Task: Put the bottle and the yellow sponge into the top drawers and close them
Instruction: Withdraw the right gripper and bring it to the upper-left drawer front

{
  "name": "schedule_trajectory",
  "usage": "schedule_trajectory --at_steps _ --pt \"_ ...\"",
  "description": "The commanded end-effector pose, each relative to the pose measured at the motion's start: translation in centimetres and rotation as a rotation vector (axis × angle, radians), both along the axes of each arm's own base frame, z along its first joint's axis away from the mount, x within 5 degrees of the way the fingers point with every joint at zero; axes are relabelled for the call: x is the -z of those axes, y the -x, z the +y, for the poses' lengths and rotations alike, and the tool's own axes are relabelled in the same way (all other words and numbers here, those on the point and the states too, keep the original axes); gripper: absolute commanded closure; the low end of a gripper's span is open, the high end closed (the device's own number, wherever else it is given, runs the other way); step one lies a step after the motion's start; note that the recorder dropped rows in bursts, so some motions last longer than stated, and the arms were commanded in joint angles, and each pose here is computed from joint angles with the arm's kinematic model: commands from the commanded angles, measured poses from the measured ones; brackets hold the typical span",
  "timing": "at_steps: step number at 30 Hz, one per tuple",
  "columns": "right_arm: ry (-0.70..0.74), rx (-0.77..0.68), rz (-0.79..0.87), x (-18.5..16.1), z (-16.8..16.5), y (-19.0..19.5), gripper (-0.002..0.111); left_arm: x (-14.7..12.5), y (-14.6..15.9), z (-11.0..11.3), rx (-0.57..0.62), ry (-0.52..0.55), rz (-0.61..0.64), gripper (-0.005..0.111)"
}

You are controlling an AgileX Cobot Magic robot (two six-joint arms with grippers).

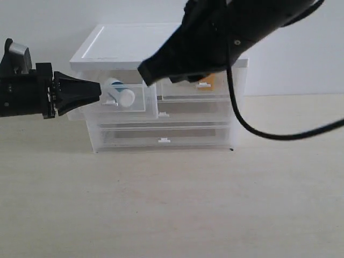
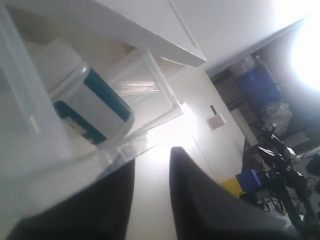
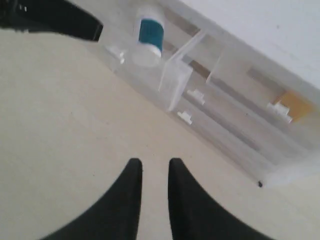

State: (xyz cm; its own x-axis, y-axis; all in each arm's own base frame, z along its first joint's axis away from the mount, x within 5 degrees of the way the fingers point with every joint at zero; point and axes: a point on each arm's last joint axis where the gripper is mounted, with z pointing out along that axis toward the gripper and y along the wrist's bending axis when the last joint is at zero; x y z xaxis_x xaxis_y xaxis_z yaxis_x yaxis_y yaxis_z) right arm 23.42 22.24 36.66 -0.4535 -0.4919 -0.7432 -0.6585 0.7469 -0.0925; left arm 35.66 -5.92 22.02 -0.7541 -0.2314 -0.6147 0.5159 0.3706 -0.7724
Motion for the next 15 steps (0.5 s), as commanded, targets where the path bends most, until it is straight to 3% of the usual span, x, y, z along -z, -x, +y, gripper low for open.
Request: schedule_trajectory --at_steps 1,9,15 --pt "0.014 -0.009 0.037 2.6 -0.5 0.6 0.093 -3.4 -1.5 0.2 -0.028 0.074 -0.074 0.084" --pt "-0.080 -0.025 0.083 6.7 -0.2 1.3 0.093 -3.6 -1.6 0.2 -0.033 0.094 -0.041 0.084" --pt "-0.128 -0.020 0.071 7.4 -0.1 1.3 0.093 -2.0 -0.5 0.0 0.067 -0.035 0.069 0.084"
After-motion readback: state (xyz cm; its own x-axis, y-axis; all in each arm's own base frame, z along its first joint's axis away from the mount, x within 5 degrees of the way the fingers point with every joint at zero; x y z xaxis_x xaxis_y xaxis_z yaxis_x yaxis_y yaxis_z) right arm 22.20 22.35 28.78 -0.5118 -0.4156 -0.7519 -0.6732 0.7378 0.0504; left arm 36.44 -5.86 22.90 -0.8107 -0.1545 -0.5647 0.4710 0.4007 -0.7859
